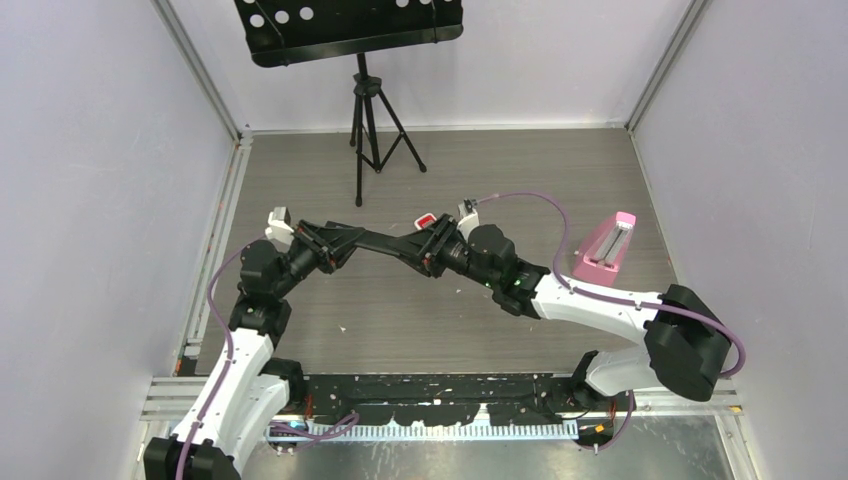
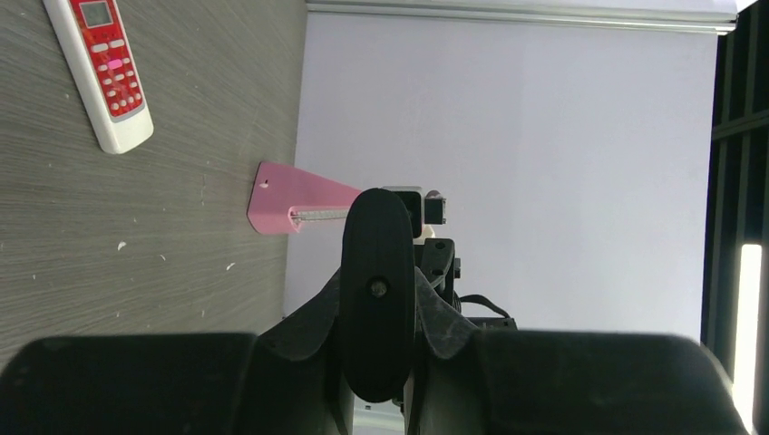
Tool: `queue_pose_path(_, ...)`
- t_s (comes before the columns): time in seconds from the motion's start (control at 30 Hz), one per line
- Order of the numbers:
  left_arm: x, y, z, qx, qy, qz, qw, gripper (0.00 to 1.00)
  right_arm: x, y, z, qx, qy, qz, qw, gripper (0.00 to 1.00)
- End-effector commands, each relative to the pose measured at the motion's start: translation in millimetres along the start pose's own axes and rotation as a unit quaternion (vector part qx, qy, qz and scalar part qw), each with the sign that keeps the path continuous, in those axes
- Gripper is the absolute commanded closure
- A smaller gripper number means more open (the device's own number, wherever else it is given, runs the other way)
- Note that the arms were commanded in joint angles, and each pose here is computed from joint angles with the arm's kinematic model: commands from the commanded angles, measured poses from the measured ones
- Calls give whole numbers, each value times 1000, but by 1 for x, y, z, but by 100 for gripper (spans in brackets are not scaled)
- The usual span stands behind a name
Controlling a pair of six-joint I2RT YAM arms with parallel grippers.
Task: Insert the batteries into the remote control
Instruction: Load the battery cover into the remote control.
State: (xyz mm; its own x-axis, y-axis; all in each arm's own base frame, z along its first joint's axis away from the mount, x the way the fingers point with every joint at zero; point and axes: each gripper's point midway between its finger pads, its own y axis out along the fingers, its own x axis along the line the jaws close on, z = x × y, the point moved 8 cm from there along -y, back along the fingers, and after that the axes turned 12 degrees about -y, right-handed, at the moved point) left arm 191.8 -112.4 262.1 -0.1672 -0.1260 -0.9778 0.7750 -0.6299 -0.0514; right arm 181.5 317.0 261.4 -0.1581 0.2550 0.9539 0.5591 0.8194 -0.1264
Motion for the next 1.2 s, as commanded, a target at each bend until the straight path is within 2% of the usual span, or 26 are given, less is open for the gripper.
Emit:
queue_pose_path(0.0,-37,-7,16,43,45,54,997,100,-1,2,-3,-13,18,-2,1000,65)
queue_pose_path(0.2,-46,-10,19,47,52,83,994,100,-14,0,-1,-20,39,12,999,71)
queue_pose_path(0.37,-57,-14,25,68,63,115,989,100,7,9,11,25,-42,-85,995,72)
queue_pose_path(0.43,-62,-16,28,76,76,127,986,100,8,14,17,39,-54,-94,993,73)
queue_pose_path(0.93,-62,-30,47,175,152,135,963,100,8,42,22,41,-65,-93,993,80)
queue_pose_path(1.07,-61,-30,47,182,150,130,963,100,-2,41,21,34,-76,-38,996,82)
queue_pose_path(1.17,-60,-29,46,174,145,128,966,100,-4,34,19,27,-97,-38,994,78)
